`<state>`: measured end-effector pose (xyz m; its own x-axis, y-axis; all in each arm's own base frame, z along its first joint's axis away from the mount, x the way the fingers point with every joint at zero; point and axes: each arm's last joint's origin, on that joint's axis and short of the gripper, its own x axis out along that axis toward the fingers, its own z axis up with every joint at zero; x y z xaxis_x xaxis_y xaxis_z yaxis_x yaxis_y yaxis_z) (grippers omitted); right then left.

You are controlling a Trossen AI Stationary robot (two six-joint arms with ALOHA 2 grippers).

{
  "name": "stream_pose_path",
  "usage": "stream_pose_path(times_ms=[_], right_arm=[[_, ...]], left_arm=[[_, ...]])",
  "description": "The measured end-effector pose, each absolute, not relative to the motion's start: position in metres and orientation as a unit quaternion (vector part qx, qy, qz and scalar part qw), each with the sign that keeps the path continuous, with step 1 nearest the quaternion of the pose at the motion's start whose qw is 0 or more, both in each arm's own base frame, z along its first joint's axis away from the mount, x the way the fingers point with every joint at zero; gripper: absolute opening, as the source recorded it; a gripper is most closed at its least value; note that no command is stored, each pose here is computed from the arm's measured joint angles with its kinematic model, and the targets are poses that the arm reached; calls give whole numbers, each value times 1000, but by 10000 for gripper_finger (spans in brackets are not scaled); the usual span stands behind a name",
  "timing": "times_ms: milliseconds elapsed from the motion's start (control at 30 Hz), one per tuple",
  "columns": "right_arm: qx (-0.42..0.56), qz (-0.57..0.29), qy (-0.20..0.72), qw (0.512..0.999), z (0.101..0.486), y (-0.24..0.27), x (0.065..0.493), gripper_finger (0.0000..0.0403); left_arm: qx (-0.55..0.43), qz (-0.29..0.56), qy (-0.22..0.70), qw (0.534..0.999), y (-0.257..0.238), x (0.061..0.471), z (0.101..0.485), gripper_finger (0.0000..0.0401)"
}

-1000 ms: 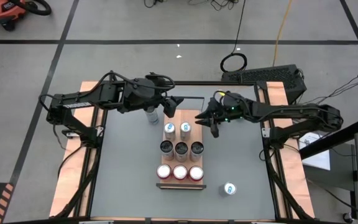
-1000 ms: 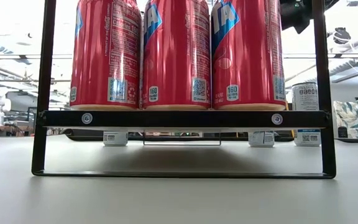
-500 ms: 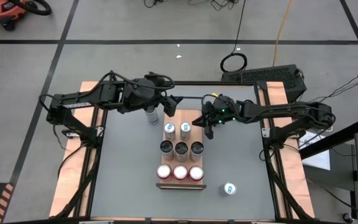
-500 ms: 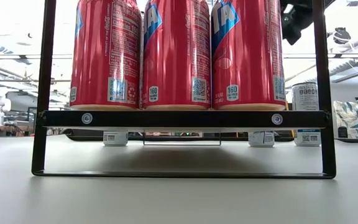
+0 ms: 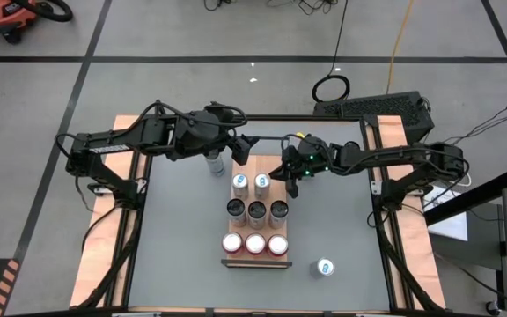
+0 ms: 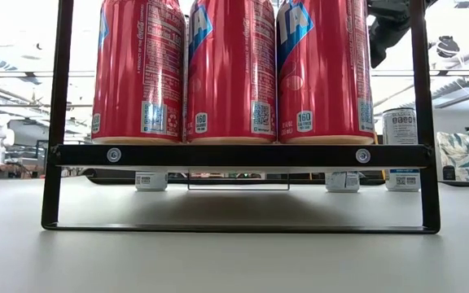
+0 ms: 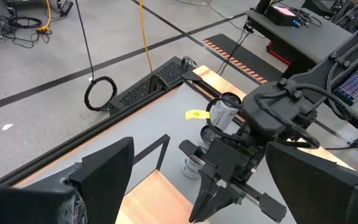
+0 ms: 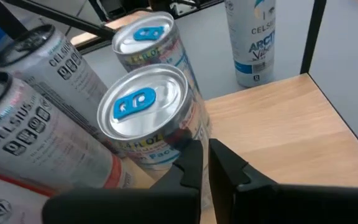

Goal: Sort soda cans
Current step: Put the top blue soda can on the shelf and align it with the other blue soda can

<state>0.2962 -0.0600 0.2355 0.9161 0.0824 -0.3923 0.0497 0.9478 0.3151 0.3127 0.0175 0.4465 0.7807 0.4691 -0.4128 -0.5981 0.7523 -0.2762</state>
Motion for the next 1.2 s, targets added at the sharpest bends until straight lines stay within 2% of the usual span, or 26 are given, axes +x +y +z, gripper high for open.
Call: stream_pose_path(times_ms=[367,667,800,1200], right_arm=[[163,12,207,965,235,-53,298,0],[164,5,248,955,237,-50,286,0],[170,41,243,954,239,-48,286,0],[150,68,222,961,239,-45,292,0]], left_arm=[[-200,289,162,922,18,313,446,368],[-198,287,167,922,15,312,446,368],[-197,288,173,921,15,312,445,368],[-197,288,173,921,15,312,444,368]])
